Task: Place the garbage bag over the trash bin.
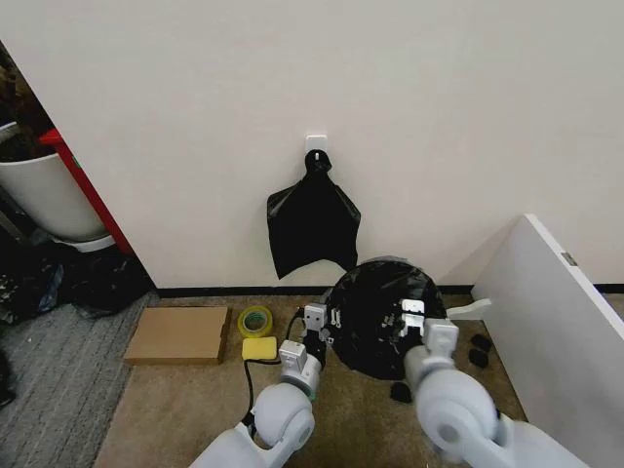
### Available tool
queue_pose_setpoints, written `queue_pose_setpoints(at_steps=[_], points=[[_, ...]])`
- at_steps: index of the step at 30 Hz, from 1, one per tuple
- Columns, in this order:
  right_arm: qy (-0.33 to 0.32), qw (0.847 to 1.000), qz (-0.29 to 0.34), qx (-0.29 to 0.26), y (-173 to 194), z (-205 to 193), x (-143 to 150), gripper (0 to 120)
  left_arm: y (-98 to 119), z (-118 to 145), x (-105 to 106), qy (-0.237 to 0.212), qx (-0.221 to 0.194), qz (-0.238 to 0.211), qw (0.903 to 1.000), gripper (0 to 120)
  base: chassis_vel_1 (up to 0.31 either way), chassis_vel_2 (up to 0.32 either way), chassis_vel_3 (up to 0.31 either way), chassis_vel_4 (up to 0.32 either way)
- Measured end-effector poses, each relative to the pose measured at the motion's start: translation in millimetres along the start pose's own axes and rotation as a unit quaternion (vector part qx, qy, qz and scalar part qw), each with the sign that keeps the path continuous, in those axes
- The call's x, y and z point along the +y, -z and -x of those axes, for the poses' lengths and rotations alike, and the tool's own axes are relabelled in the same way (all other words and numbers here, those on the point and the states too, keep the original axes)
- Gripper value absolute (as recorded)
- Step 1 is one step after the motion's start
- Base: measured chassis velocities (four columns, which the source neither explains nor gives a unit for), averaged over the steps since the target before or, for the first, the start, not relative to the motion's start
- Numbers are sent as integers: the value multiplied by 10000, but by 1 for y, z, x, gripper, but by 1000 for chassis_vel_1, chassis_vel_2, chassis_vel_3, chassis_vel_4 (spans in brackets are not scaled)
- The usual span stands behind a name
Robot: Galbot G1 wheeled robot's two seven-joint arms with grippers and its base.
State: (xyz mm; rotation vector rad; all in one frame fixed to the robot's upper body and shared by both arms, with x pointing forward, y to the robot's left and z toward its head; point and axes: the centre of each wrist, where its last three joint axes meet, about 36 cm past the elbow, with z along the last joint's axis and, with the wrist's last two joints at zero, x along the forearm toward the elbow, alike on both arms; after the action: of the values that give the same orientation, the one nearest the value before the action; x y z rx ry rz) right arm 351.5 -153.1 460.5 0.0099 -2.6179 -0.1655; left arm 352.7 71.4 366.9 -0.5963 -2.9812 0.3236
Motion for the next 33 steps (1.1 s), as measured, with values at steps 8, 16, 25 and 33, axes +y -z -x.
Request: queue_pose_setpoints(at_steps=[8,16,25,33], points=[[-229,9997,-73,-39,-4,42,13,0,3,-4,1,-41,-30,11,10000,1,0,0,0,0],[-446,9989,-160,-19,6,70,15,0,2,-9,7,-102,-154,146,9997,1,0,0,0,0],[-810,9966,-125,98,8,110,4,0,-2,-15,5,-152,-142,170,9996,1,0,0,0,0],[-906,9958,-111,76,14,122,1,0,-1,-18,5,-186,-194,232,9994,1,0,0,0,0]])
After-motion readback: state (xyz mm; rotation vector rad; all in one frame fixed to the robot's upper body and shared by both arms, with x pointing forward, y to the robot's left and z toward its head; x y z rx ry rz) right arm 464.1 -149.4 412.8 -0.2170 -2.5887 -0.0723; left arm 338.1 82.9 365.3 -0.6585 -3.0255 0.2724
